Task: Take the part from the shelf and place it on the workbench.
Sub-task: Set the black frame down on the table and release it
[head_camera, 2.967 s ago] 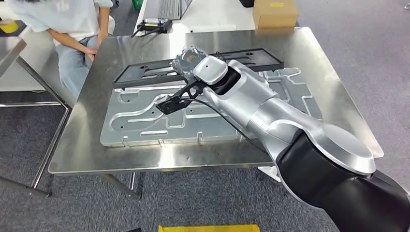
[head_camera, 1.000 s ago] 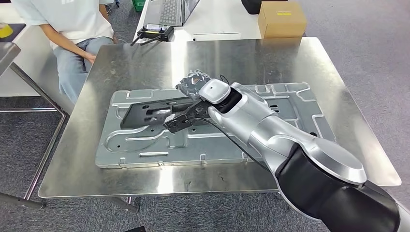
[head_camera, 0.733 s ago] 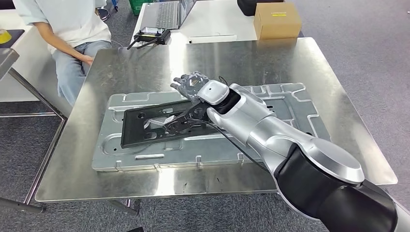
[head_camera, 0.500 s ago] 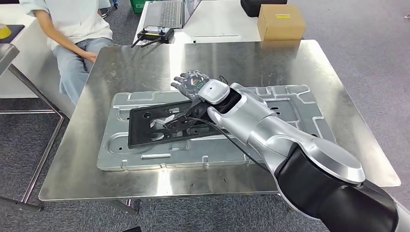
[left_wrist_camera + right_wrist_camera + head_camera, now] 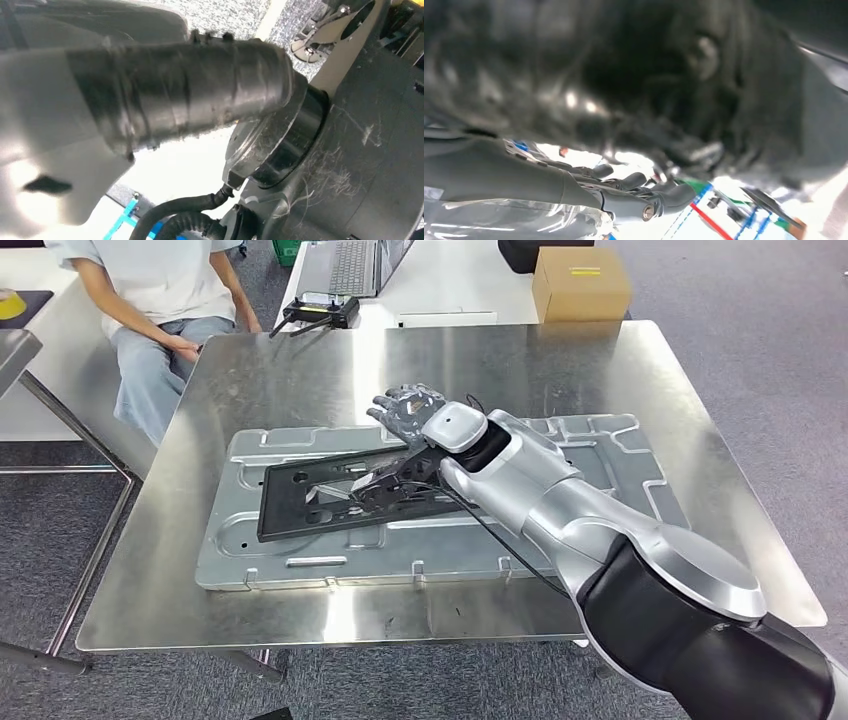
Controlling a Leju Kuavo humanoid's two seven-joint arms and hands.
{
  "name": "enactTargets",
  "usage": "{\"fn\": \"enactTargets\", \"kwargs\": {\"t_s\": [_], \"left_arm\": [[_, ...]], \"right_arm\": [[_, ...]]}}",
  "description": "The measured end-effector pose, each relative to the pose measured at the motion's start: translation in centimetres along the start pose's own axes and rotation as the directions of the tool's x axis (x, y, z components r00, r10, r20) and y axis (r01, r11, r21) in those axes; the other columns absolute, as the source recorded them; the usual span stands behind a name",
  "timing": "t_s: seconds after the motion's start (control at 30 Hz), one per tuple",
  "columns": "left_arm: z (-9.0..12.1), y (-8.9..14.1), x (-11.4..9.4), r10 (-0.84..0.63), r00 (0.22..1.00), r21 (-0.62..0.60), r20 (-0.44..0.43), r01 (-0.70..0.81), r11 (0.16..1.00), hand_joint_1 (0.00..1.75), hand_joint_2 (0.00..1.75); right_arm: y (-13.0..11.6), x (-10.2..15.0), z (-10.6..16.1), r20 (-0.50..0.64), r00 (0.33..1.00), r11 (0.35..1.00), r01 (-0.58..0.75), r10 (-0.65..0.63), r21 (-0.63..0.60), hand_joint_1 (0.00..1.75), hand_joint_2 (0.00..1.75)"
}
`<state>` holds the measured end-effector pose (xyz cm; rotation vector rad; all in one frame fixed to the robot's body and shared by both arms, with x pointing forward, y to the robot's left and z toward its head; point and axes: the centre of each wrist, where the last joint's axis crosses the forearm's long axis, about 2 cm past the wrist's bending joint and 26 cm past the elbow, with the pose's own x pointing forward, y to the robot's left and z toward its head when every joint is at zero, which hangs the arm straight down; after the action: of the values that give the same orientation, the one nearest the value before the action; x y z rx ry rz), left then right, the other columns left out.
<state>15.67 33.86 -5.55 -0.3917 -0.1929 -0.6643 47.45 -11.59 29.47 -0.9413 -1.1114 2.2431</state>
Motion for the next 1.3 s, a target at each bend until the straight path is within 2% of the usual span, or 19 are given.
{"fn": "enactTargets", "kwargs": {"t_s": [0.97, 1.3], "left_arm": [[0.5, 0.5, -0.7, 0.023, 1.0, 0.019, 0.004, -0.023, 1.0, 0.0, 0.0], [1.1, 1.0, -2.0, 0.049, 0.999, 0.04, 0.001, -0.049, 0.998, 0.0, 0.0]], "right_arm": [[-0.3, -0.8, 0.3, -0.012, 1.0, 1.0, -0.002, 0.002, 0.0, 0.0, 0.0], [-0.1, -1.1, 0.4, -0.022, 1.0, 1.0, 0.0, 0.0, 0.006, 0.0, 0.0]]}}
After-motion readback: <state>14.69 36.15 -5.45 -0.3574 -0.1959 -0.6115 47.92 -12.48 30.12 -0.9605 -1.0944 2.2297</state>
